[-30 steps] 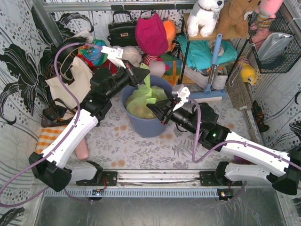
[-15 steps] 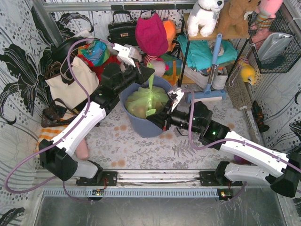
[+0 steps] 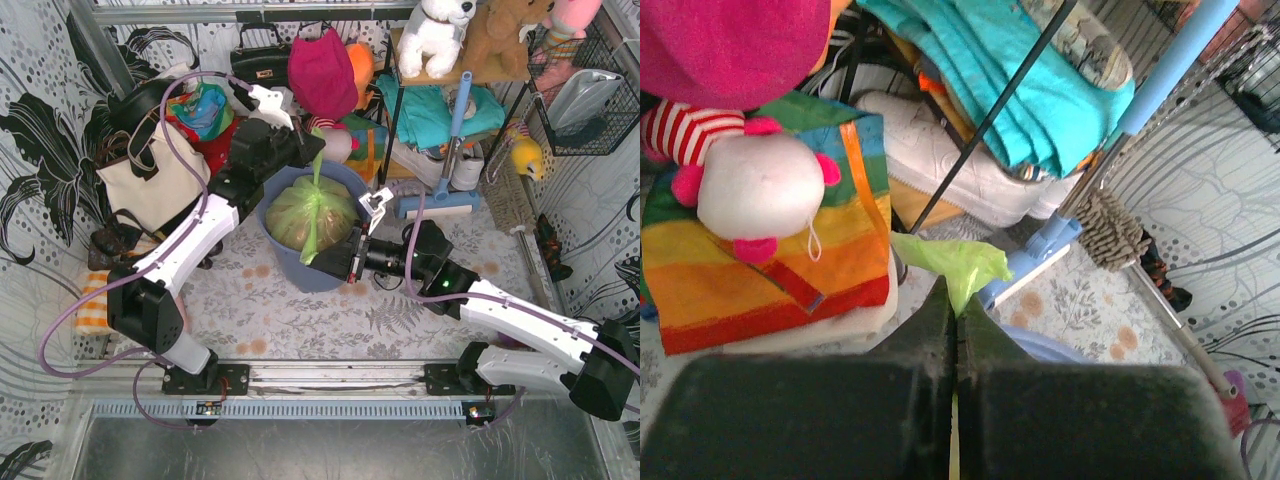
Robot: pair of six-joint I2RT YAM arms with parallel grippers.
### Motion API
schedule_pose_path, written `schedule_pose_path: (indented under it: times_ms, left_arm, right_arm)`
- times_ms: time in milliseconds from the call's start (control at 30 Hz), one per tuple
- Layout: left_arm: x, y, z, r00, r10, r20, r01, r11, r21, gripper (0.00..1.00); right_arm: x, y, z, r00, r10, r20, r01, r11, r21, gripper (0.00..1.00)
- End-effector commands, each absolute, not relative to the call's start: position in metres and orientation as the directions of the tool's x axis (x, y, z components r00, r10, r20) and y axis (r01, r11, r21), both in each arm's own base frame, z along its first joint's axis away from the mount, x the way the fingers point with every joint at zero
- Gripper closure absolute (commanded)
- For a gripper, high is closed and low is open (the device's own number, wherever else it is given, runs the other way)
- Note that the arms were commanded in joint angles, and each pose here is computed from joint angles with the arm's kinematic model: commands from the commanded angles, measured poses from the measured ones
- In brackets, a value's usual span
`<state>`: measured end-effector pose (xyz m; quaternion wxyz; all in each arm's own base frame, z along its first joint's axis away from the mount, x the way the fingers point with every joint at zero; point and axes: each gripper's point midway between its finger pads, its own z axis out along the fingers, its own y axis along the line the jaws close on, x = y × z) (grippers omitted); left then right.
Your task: Tie the trash bag
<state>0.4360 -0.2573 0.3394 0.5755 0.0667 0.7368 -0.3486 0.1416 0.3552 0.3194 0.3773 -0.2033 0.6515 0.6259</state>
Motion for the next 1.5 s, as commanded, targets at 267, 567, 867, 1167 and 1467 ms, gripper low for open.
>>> schedule_pose_path:
  times_ms: [267, 567, 867, 1167, 1467]
  left_arm:
    - [0.46, -0.243, 0.404, -0.142, -0.378, -0.915, 0.506, 0.767, -0.395, 1.0]
    - [0.475, -0.241, 0.35, -0.232, -0.356, -0.905, 0.454, 0.784, -0.424, 1.0]
    - [0.478, -0.233, 0.401, -0.163, -0.387, -0.907, 0.502, 0.759, -0.414, 1.0]
    - [0.465, -0.228, 0.41, -0.147, -0.401, -0.904, 0.506, 0.755, -0.417, 1.0]
    - [0.484, -0.235, 0.343, -0.279, -0.369, -0.887, 0.441, 0.771, -0.46, 1.0]
  right_arm:
    - [0.099, 0.354, 0.35, -0.707, 0.155, -0.69, -0.707, -0.133, 0.695, 1.0]
    - [0.106, 0.357, 0.314, -0.77, 0.13, -0.625, -0.637, -0.115, 0.762, 1.0]
    - [0.098, 0.356, 0.347, -0.761, 0.133, -0.635, -0.648, -0.21, 0.732, 1.0]
    - [0.093, 0.347, 0.371, -0.749, 0.174, -0.64, -0.662, -0.247, 0.708, 1.0]
    - [0.097, 0.348, 0.328, -0.818, 0.168, -0.551, -0.576, -0.242, 0.781, 1.0]
